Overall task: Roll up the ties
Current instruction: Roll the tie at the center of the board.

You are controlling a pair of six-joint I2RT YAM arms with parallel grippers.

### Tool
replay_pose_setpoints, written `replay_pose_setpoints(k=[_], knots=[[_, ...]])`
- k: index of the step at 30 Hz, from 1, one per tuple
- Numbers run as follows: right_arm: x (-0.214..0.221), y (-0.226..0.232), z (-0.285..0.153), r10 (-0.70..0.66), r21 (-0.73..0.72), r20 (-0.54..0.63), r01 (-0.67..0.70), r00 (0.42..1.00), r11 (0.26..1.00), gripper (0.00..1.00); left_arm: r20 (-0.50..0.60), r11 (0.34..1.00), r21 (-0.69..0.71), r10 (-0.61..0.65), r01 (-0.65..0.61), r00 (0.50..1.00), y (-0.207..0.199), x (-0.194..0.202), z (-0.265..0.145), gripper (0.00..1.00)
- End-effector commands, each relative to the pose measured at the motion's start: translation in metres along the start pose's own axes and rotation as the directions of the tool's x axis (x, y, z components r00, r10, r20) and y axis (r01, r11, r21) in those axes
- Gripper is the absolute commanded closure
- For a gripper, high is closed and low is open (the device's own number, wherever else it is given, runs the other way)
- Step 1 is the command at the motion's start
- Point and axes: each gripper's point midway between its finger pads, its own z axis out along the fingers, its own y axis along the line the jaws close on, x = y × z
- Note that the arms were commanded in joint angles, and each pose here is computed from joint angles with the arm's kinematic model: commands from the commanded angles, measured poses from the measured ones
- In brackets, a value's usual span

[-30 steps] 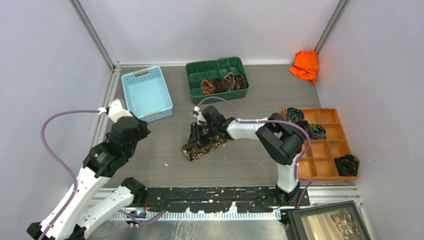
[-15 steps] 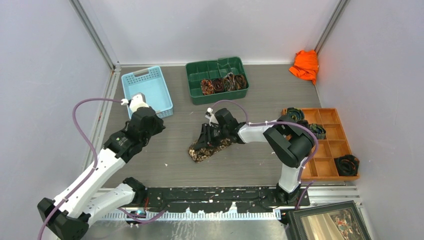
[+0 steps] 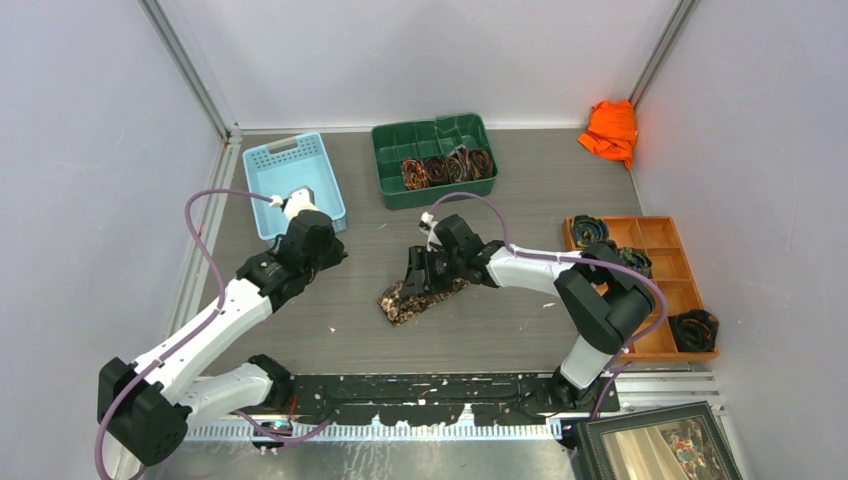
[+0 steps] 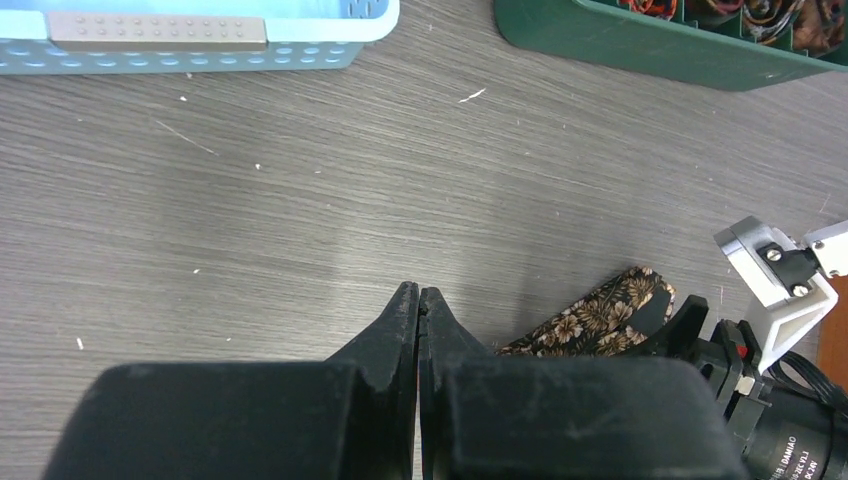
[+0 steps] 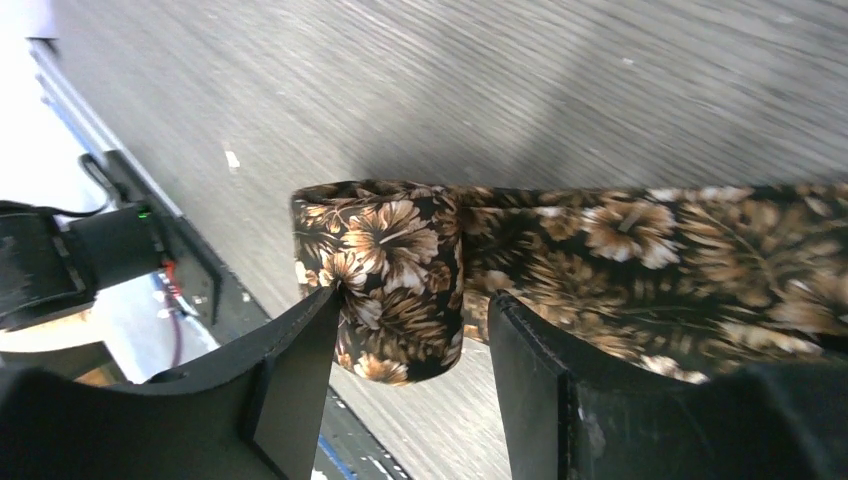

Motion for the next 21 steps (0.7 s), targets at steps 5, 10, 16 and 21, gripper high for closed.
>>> replay_pose_setpoints(k=[5, 10, 16, 21], knots=[[-0.019, -0.037, -0.019, -0.121, 0.249, 0.077, 0.098, 0.990, 0.963, 0.39, 0.009, 0.999, 0.052, 0.000, 0.000, 1.000, -0.015, 0.002, 0.012, 1.00], [-0.027, -0.048, -0.033, -0.169, 0.338, 0.108, 0.124, 0.980, 0.933, 0.40, 0.008, 0.999, 0.048, 0.002, -0.003, 1.000, -0.012, 0.005, 0.012, 1.00], [-0.033, -0.044, -0.038, -0.198, 0.353, 0.099, 0.151, 0.975, 0.923, 0.41, 0.012, 1.000, 0.021, -0.009, 0.008, 1.000, -0.002, 0.009, 0.009, 1.00], [-0.049, -0.019, -0.070, -0.314, 0.421, 0.170, 0.219, 0.934, 0.880, 0.25, 0.061, 1.000, -0.008, -0.020, 0.021, 0.998, 0.015, -0.004, -0.016, 1.00]])
